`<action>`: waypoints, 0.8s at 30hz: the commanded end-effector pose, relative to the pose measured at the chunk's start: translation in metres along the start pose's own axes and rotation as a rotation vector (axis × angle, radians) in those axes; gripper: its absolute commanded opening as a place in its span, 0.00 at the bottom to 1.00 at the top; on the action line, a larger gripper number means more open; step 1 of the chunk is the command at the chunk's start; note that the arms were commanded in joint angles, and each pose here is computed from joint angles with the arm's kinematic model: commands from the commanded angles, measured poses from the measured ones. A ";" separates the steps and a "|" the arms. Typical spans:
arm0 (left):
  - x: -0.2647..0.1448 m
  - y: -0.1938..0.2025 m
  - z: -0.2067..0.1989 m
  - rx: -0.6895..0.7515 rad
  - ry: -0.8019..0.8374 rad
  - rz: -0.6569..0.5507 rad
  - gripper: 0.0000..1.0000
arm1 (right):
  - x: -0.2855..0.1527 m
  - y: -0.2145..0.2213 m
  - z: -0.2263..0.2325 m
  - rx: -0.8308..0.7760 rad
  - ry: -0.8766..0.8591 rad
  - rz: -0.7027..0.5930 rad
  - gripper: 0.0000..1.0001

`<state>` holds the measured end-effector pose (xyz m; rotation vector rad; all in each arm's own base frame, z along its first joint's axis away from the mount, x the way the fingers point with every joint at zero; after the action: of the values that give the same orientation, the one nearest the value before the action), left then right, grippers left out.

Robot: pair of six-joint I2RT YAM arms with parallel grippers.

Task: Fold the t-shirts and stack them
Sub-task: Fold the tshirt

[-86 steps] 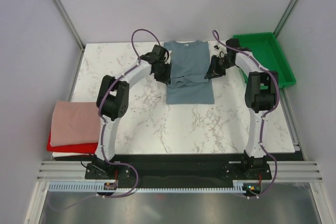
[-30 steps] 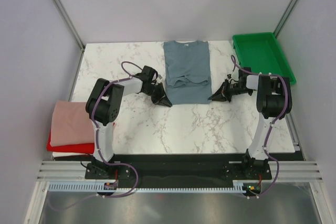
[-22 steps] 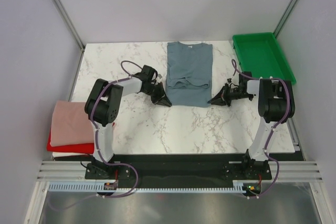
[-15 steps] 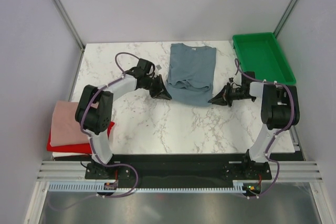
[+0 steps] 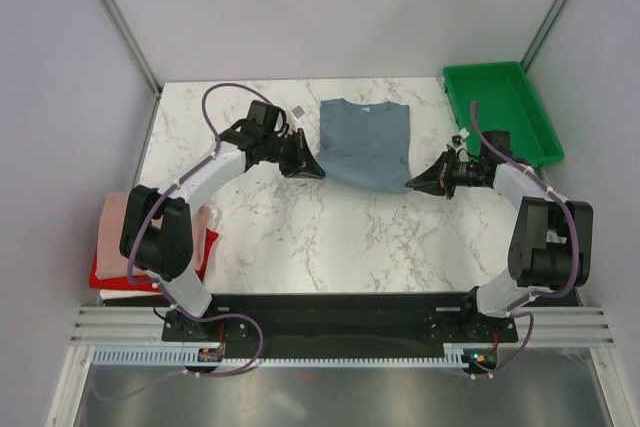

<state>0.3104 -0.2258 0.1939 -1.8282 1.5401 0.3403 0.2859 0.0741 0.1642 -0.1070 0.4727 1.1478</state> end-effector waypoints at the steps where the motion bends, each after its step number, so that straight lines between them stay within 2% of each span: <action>1: -0.023 -0.004 -0.020 0.091 0.050 -0.047 0.02 | -0.011 0.013 0.016 -0.043 -0.051 0.015 0.00; 10: -0.006 0.009 -0.005 0.030 0.063 0.003 0.02 | -0.010 0.016 0.008 -0.057 -0.028 -0.003 0.00; 15: 0.011 0.011 0.006 -0.016 0.076 0.049 0.02 | -0.005 -0.009 0.015 -0.081 -0.033 -0.028 0.00; 16: 0.012 0.008 0.005 -0.012 0.080 0.048 0.02 | -0.007 -0.019 0.027 -0.121 -0.045 -0.044 0.00; 21: 0.012 -0.043 -0.016 0.090 0.121 -0.033 0.02 | -0.001 -0.068 0.050 -0.196 -0.063 -0.085 0.00; 24: 0.029 -0.084 -0.010 0.149 0.105 -0.071 0.02 | 0.008 -0.107 0.060 -0.226 -0.095 -0.122 0.00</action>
<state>0.3539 -0.2458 0.1872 -1.8221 1.5985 0.2913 0.3654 0.0624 0.1873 -0.2081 0.3524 1.1181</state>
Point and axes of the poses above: each gripper's point midway between its finger pads, its own x axis out along the fingers, its own z axis along the line the jaws close on, y = z × x, the point moved 6 cm from there along -x, back along the fingers, and after that the axes turned 4 degrees about x, right-handed, at the moved point
